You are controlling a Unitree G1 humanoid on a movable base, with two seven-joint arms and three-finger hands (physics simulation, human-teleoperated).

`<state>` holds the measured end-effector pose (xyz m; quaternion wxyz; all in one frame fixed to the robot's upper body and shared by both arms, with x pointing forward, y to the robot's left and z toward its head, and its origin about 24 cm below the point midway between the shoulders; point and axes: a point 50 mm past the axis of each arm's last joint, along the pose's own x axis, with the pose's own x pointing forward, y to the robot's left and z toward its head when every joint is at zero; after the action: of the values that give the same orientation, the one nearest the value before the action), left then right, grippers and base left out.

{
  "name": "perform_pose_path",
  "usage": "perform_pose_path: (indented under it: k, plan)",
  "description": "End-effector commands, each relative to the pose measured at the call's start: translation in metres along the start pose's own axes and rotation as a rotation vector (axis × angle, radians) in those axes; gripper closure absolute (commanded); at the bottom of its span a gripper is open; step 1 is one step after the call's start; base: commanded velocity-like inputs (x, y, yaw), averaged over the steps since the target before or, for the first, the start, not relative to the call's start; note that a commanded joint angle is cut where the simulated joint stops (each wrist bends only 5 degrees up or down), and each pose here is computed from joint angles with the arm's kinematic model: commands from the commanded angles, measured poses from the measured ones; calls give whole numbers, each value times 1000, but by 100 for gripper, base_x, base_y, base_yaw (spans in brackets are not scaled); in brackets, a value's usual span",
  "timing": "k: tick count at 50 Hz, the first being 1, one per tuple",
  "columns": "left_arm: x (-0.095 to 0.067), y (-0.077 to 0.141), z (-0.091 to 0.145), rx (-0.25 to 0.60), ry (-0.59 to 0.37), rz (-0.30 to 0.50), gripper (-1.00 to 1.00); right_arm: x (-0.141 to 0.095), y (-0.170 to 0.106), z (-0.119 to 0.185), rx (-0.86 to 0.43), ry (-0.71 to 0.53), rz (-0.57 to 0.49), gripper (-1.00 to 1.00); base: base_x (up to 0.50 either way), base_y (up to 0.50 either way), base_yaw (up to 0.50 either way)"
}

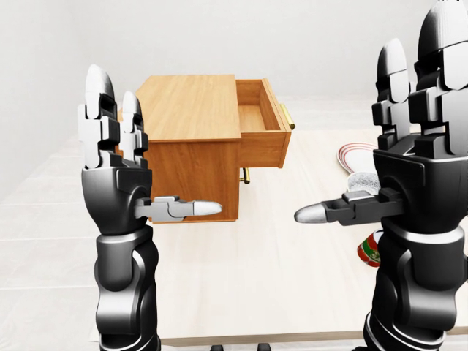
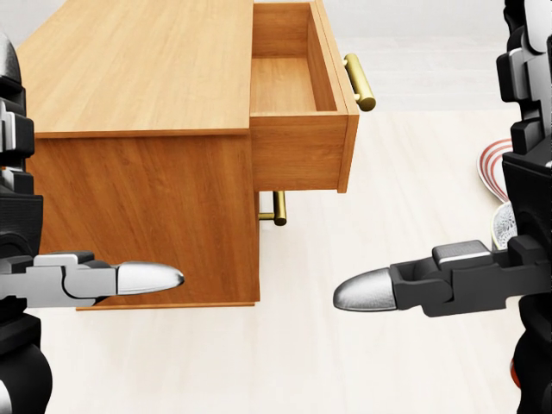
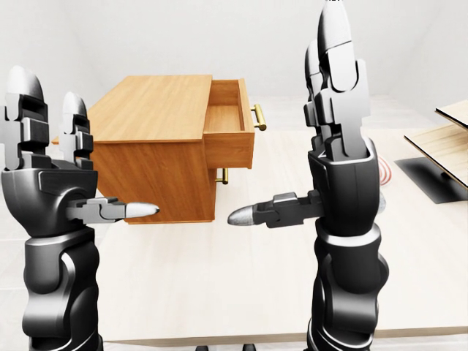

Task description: Close the top drawer of the cabinet.

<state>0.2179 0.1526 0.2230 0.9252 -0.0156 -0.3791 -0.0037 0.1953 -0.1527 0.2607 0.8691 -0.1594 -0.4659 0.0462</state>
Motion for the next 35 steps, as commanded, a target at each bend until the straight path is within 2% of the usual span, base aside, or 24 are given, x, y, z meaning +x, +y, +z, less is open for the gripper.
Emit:
perform_pose_path:
  k: [1, 5, 7, 13, 18, 30, 35]
  plan:
    - [1, 0, 1, -1, -5, 0, -100, 0, 0, -5, -20, 23, -10, -100, 0, 0, 0]
    - [0, -3, 6, 14, -27, -16, -100, 0, 0, -13, -12, 58, -19, -100, 0, 0, 0]
    - [0, -2, 6, -12, -27, -9, -100, 0, 1, -17, -4, 75, -23, -100, 0, 0, 0]
    - [1, -2, 7, -9, -35, -10, -100, 2, 2, -36, 2, 143, -29, -100, 0, 0, 0]
    - [1, -1, 8, -3, -36, -7, -100, 4, 4, -40, 17, 156, -42, -100, 0, 0, 0]
    - [0, -1, 9, -6, -39, -7, -100, -20, 11, -77, 61, 359, -51, -100, 0, 0, 0]
    - [-1, -2, 10, -8, -40, -9, -100, -26, 13, -84, 66, 404, -49, -100, 0, 0, 0]
